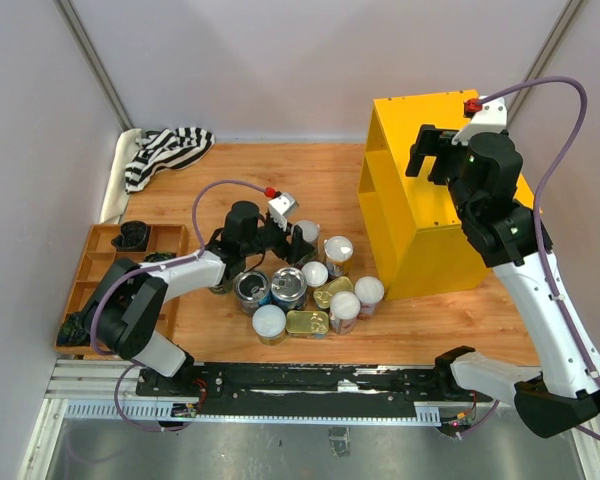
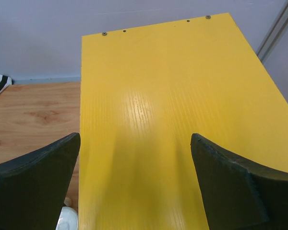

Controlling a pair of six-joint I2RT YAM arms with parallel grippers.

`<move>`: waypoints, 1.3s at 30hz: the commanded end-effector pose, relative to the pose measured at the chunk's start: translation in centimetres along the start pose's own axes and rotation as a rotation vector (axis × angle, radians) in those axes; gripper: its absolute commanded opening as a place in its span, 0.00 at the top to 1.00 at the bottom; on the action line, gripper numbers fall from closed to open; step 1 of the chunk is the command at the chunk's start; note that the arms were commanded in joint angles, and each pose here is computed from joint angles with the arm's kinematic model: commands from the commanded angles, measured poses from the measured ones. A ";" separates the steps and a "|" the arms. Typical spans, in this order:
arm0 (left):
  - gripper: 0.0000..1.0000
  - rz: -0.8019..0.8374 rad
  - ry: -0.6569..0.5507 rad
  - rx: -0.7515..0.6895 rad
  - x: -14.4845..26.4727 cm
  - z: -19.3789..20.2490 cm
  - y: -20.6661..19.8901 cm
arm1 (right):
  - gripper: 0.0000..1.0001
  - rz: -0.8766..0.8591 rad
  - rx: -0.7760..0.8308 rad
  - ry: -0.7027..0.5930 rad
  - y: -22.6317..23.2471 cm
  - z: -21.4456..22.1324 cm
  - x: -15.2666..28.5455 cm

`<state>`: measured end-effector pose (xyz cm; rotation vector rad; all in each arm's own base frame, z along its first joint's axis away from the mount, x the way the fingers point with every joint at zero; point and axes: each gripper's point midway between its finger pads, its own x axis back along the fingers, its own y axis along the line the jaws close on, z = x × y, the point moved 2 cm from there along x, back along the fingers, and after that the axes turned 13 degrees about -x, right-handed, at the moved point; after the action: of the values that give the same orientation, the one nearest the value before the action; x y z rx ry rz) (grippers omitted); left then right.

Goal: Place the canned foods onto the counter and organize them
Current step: Pick up the canned food from the center of the board.

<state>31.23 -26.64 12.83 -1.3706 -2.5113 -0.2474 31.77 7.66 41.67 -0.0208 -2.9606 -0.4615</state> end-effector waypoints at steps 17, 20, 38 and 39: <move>0.99 -0.066 -0.173 -0.076 0.4 -6.3 1.2 | 0.02 -0.012 0.012 -0.060 -0.4 -1.1 1.4; 0.99 -0.071 -0.208 -0.087 0.4 -8.5 1.5 | 0.02 -0.017 0.012 -0.068 -0.4 -1.2 1.7; 0.99 -0.124 -0.256 -0.186 4.1 -21.4 2.9 | 0.02 -0.045 0.023 -0.082 -0.3 -1.4 2.2; 1.00 -0.131 -0.266 -0.203 4.7 -22.7 3.0 | 0.02 -0.055 0.022 -0.078 -0.1 -1.3 2.2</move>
<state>34.64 -27.58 22.58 -1.2997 -2.5786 -0.3005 29.91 6.76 42.44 0.0016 -3.0192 -0.4503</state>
